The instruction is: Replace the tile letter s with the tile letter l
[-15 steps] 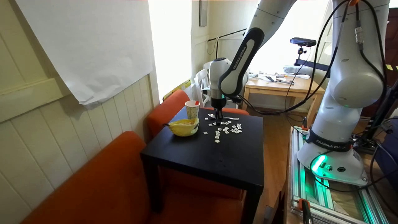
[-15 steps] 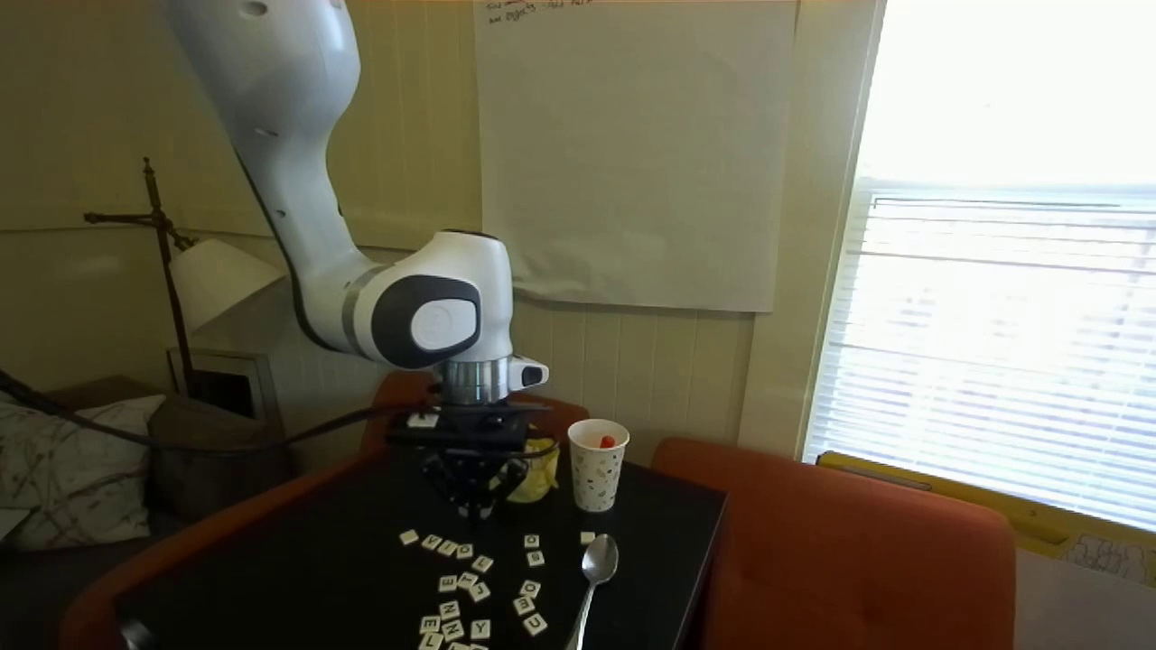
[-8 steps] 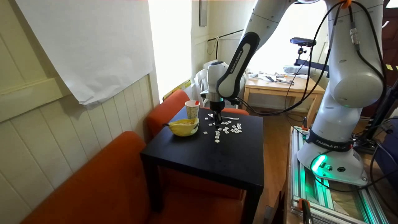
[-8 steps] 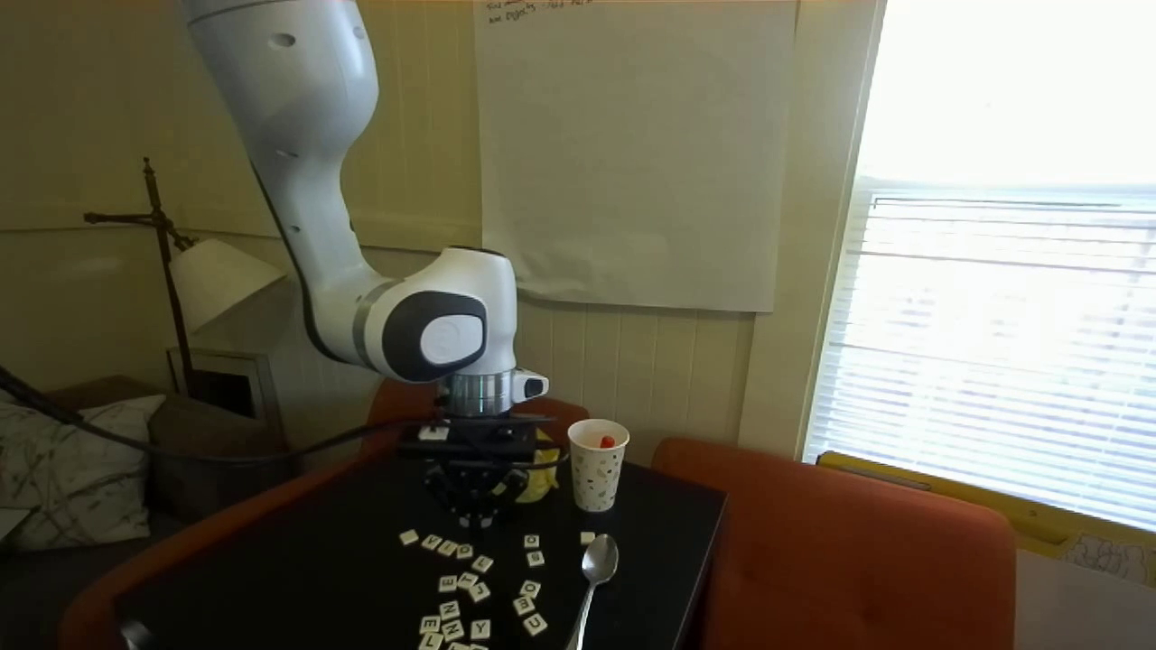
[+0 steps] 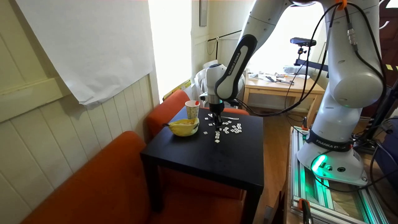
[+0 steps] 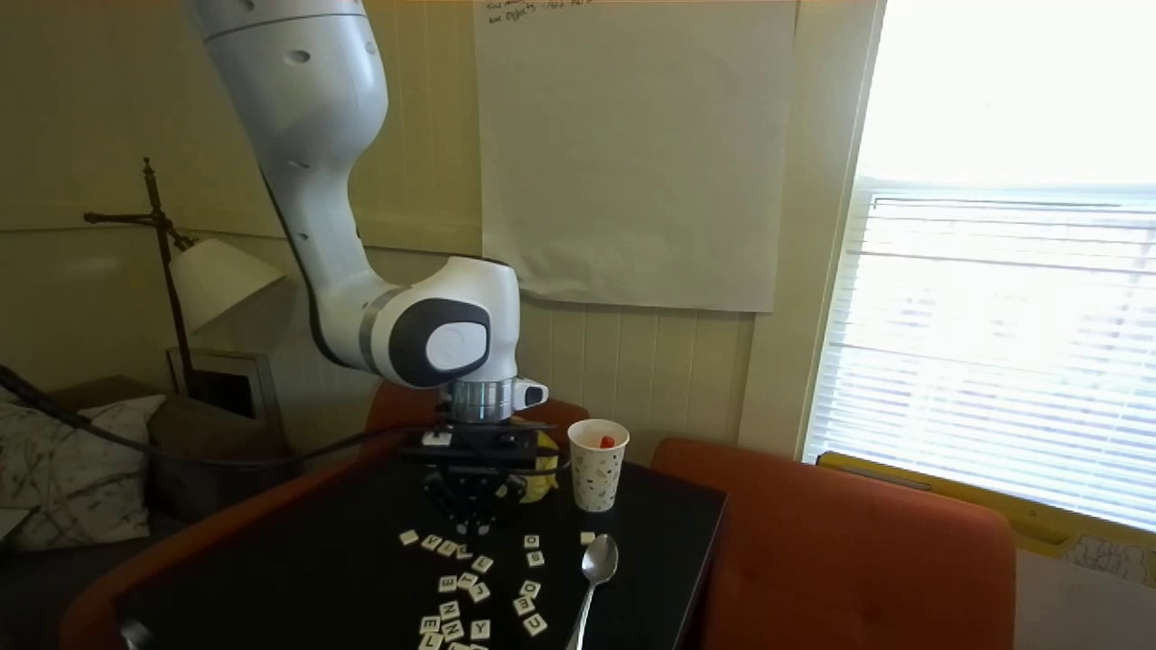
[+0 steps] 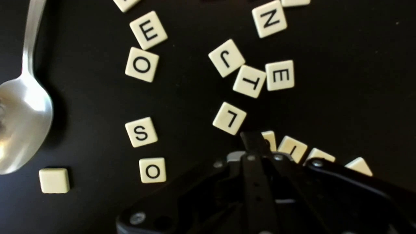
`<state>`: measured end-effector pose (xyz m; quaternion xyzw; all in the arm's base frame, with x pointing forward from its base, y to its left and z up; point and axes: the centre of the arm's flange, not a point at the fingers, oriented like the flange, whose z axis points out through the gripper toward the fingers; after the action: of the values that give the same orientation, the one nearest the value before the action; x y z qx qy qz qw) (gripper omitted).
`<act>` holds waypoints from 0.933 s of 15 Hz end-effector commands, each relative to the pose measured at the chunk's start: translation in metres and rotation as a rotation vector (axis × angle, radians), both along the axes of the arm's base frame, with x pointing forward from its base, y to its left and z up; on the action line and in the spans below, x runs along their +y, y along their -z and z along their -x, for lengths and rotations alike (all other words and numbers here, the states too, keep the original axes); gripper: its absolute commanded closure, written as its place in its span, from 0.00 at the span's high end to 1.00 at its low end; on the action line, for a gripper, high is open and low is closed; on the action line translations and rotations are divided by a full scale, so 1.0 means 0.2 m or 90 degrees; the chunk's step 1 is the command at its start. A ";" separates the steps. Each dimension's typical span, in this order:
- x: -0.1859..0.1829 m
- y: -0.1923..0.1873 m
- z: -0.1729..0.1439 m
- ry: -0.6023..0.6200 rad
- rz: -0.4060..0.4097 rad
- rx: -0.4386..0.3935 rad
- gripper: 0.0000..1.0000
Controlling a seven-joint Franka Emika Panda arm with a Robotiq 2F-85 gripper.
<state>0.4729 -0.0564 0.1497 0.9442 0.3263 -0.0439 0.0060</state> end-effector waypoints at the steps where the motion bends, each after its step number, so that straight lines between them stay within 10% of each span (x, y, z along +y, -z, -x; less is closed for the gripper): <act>1: 0.00 -0.01 -0.01 -0.012 -0.006 0.012 0.00; 14: 0.00 0.02 -0.01 -0.023 -0.004 0.026 0.00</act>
<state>0.4708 -0.0543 0.1481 0.9403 0.3352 -0.0591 -0.0006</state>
